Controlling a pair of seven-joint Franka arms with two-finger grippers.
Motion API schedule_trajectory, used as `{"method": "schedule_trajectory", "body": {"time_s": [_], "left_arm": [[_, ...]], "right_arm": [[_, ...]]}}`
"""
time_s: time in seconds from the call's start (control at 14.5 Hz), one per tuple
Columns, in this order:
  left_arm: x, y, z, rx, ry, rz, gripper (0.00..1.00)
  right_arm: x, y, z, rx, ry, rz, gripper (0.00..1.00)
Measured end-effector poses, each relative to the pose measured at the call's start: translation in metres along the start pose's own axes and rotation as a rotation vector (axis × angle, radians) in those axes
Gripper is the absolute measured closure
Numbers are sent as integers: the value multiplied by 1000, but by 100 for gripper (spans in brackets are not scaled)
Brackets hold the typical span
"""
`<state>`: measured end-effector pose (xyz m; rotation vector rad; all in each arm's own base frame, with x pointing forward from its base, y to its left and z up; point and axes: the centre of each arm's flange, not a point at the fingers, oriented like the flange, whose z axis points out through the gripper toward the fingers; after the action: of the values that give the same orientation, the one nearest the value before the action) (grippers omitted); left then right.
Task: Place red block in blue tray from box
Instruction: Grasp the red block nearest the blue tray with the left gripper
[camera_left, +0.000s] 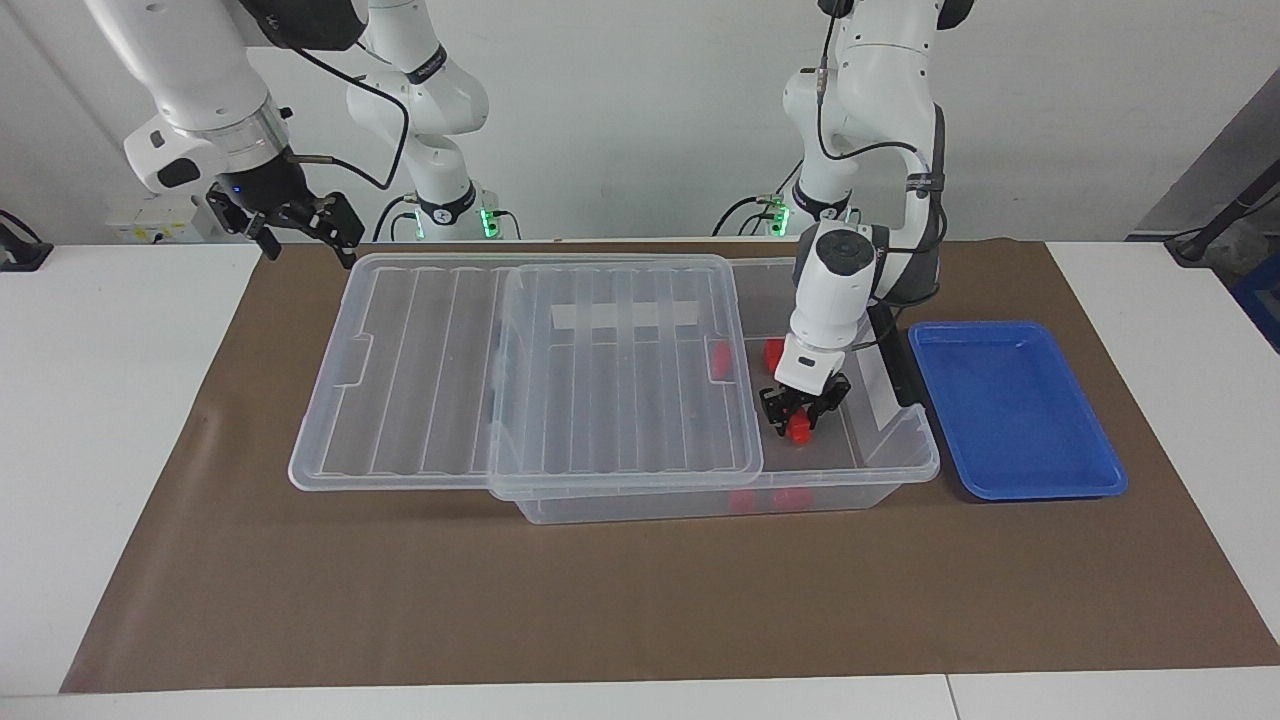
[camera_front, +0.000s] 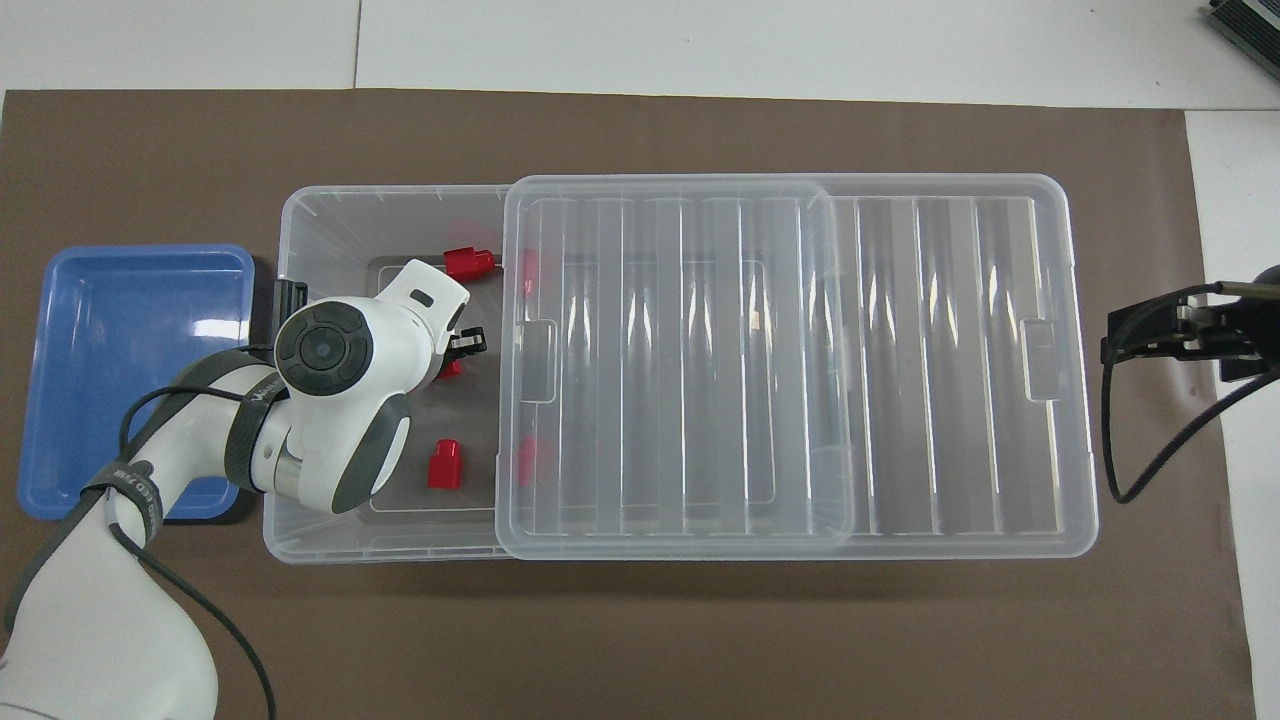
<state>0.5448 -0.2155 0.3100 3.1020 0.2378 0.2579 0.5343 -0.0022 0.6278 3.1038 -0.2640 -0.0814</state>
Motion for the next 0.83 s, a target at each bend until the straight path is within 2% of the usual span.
{"method": "schedule_trajectory", "body": {"time_s": [0.07,0.35,0.48,0.83], "left_arm": [[0,0,0,0,0,0,66],[1,0,-1,2,-2,0,66],[6,2,-9,17,-23,0,66],[32,7,-72,53,-67,-5,66]], "right_arm": [[0,0,0,0,0,0,0],[0,0,0,0,0,0,0],[0,0,0,0,0,0,0],[0,0,0,0,0,0,0]]}}
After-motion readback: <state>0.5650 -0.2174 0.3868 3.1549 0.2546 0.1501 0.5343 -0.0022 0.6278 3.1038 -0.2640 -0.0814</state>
